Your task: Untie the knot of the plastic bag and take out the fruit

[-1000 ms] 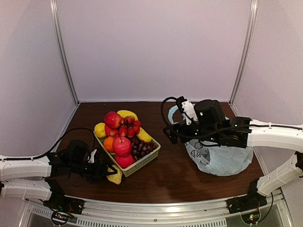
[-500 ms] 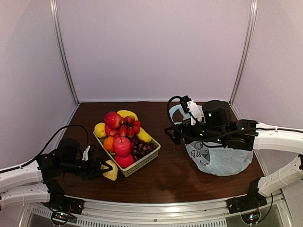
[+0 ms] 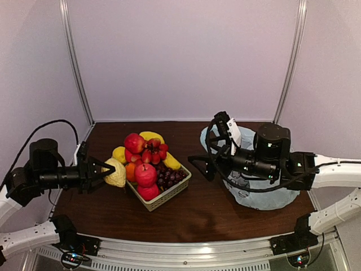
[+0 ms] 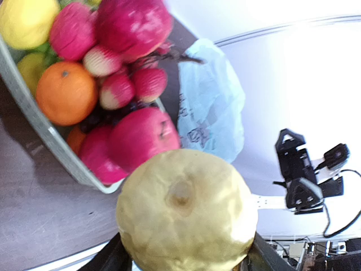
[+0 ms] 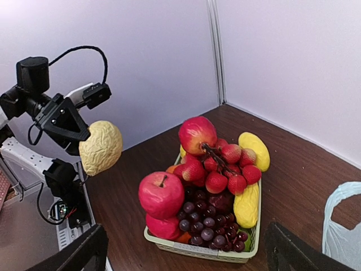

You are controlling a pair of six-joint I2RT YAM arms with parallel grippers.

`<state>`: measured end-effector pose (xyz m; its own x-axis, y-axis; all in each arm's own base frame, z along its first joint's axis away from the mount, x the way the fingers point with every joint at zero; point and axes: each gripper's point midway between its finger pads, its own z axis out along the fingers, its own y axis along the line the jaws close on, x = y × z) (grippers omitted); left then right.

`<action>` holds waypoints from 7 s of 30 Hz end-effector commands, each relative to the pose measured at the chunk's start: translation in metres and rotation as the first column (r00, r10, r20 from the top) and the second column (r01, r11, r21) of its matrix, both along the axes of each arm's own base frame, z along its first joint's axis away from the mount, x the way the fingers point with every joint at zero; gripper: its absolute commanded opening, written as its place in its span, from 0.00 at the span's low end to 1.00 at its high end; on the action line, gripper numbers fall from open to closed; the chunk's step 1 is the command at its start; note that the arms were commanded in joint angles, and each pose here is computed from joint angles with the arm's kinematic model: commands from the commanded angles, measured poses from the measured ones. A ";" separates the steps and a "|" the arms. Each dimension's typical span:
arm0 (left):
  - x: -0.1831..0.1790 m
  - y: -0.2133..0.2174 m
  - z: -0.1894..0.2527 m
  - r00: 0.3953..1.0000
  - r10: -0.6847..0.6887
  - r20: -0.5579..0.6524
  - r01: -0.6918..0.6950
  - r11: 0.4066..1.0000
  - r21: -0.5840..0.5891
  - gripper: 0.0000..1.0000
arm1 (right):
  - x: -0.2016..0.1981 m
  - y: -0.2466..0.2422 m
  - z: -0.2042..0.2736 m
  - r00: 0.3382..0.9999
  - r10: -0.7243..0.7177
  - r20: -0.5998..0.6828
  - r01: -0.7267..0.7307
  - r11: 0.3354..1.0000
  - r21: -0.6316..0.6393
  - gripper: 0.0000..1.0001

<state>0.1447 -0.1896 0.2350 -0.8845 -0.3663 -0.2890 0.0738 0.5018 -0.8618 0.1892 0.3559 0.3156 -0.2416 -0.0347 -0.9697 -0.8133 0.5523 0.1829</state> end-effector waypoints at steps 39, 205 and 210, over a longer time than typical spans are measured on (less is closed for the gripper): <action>0.002 -0.077 0.133 0.944 -0.287 -0.162 0.221 0.916 -0.334 0.61 | -0.037 0.158 0.036 0.755 0.044 0.654 0.213 0.927 -0.309 0.71; 0.118 -0.067 0.041 0.686 -0.080 0.723 -0.149 0.957 0.248 0.46 | 0.022 -0.049 0.033 0.970 0.056 -0.236 -0.014 0.985 0.175 0.88; 0.117 -0.068 0.036 0.699 -0.088 0.710 -0.139 0.957 0.255 0.48 | 0.022 -0.049 0.032 0.971 0.052 -0.234 -0.011 0.985 0.173 0.88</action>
